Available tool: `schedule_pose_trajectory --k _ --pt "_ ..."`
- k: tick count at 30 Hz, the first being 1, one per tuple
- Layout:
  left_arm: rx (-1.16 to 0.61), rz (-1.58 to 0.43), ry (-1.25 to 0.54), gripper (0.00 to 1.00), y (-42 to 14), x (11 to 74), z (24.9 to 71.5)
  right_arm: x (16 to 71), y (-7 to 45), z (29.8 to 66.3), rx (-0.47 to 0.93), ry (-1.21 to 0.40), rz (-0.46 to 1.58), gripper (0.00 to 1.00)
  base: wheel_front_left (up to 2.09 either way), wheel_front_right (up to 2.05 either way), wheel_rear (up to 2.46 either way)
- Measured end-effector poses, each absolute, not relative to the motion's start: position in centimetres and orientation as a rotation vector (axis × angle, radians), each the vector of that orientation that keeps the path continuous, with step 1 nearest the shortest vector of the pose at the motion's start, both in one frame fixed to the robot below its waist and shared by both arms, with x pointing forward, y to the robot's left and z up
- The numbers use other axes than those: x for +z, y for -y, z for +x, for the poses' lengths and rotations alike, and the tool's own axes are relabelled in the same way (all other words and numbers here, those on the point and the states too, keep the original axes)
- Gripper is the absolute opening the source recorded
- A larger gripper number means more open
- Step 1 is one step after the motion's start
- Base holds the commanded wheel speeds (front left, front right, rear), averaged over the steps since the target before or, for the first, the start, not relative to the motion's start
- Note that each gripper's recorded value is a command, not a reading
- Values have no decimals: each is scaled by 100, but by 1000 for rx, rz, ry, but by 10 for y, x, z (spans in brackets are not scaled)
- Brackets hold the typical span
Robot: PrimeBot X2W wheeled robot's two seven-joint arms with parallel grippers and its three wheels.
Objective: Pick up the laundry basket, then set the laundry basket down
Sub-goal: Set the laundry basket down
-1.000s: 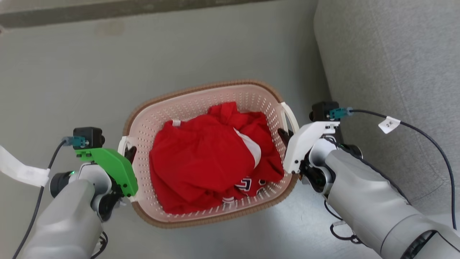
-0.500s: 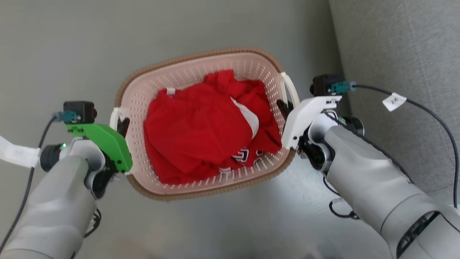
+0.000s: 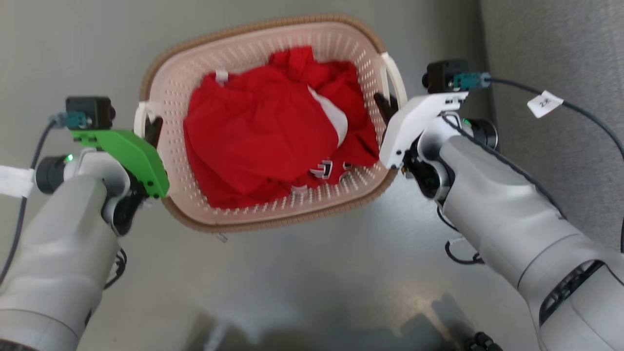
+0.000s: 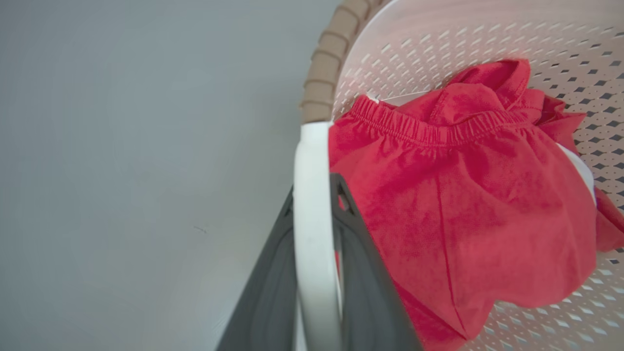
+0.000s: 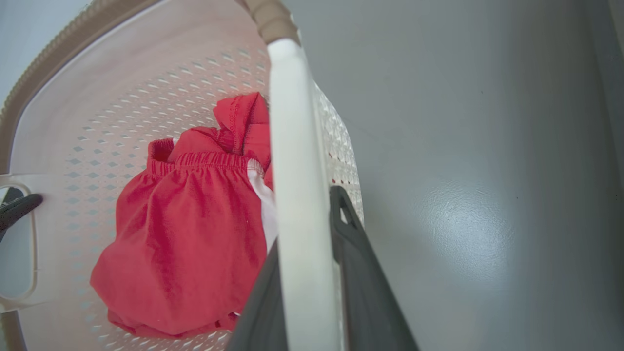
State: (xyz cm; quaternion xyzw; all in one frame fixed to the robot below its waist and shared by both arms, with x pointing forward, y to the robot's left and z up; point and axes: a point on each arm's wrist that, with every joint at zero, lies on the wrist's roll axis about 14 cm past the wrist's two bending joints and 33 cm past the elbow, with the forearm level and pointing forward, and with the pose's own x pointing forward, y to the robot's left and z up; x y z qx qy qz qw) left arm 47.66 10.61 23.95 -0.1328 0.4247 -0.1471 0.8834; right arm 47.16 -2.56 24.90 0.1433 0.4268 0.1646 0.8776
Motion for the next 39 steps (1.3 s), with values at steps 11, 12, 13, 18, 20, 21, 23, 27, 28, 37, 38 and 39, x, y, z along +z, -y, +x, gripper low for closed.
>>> schedule_pose_trajectory --k 11,12,13,18,20,21,23,27,28,37,38,39 --pt "-293 -270 -889 0 -111 210 493 218 21 487 346 -894 299 0 0 0 0" --pt "-292 -266 -889 0 -112 208 494 216 20 488 347 -894 299 0 0 0 0" --pt "-289 -263 -891 0 -113 203 495 211 19 489 349 -895 301 0 0 0 0" --pt "-281 -259 -892 0 -116 191 500 198 16 494 349 -899 306 0 0 0 0" --pt "-280 -255 -888 0 -117 187 503 194 15 496 351 -899 308 0 0 0 0" --pt "-280 -252 -889 0 -117 185 504 191 14 498 350 -897 309 0 0 0 0" --pt "-278 -248 -884 0 -118 181 507 187 13 499 349 -895 313 0 0 0 0" --pt "-265 -250 -887 0 -121 172 507 176 11 499 348 -903 321 0 0 0 0" --pt "-262 -250 -893 0 -122 169 506 173 10 498 348 -908 323 0 0 0 0" --pt "-250 -237 -896 0 -127 152 509 157 5 502 352 -909 337 0 0 0 0" --pt "-248 -237 -893 0 -127 151 510 156 5 503 351 -905 339 0 0 0 0" --pt "-247 -237 -891 0 -127 150 511 154 5 504 351 -905 339 0 0 0 0"
